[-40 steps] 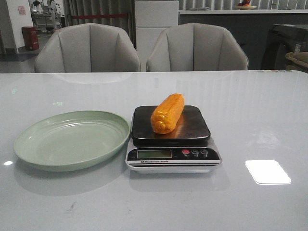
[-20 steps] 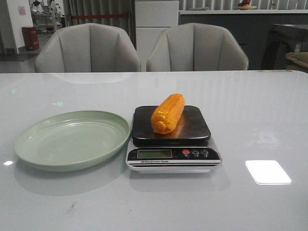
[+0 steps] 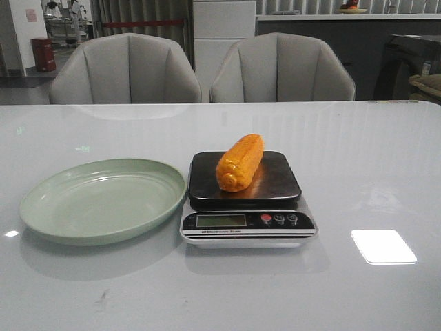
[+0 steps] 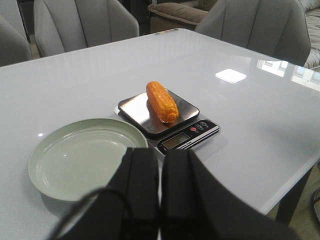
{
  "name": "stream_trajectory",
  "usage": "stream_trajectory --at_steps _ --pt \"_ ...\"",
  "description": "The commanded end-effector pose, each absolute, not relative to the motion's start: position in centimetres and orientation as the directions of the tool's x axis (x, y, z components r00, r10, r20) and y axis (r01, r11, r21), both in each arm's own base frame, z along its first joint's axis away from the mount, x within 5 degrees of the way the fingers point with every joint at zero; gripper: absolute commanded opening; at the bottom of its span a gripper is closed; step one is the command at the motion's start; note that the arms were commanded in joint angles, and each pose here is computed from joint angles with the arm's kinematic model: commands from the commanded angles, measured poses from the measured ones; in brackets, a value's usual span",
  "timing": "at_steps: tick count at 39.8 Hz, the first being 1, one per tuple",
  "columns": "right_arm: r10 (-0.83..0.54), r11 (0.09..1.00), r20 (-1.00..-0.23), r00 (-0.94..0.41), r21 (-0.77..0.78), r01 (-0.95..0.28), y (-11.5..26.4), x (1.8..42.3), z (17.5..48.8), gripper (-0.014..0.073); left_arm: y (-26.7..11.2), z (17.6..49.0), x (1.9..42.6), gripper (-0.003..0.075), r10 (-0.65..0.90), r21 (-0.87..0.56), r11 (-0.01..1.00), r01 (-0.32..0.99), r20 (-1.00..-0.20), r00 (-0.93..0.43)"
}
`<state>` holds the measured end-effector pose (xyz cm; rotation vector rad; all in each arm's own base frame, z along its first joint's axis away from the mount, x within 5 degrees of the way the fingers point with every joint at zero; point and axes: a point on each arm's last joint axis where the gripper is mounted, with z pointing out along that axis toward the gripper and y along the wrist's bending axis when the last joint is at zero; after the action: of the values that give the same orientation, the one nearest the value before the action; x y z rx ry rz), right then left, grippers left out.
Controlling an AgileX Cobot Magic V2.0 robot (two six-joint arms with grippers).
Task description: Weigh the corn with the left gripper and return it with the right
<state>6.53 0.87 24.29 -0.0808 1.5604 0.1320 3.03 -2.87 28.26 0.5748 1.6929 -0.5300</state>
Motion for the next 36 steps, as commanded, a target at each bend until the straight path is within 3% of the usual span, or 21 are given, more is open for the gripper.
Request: stream_trajectory --at_steps 1,12,24,27,33,36 --pt "-0.015 0.992 -1.0 0.001 -0.015 -0.129 1.0 8.0 27.3 0.0159 -2.9 29.9 3.1 0.0113 0.019 -0.038 0.772 0.635 -0.996 -0.083" --pt "-0.037 0.993 -0.976 -0.212 -0.013 -0.113 1.3 11.3 28.2 0.0159 -2.9 29.9 3.1 0.0113 0.019 -0.038 0.772 0.635 -0.996 -0.083" --pt "-0.041 0.993 -0.968 -0.249 -0.013 -0.113 1.4 11.8 27.7 0.0166 -2.9 29.9 3.1 0.0113 0.019 -0.038 0.772 0.635 -0.996 -0.083" --pt "-0.043 0.994 -0.963 -0.266 -0.014 -0.111 1.4 11.8 27.6 0.0243 -2.9 29.9 3.1 0.0113 0.019 -0.038 0.772 0.635 -0.996 -0.083" --pt "-0.032 0.993 -0.956 -0.293 0.002 -0.117 1.5 12.1 27.9 0.0523 -2.8 29.9 3.1 0.0113 0.017 -0.038 0.773 0.633 -0.996 -0.082" --pt "-0.039 0.991 -0.948 -0.317 0.003 -0.13 1.8 12.5 28.4 0.0619 -2.8 29.9 3.1 0.0113 0.017 -0.038 0.773 0.633 -0.996 -0.082"
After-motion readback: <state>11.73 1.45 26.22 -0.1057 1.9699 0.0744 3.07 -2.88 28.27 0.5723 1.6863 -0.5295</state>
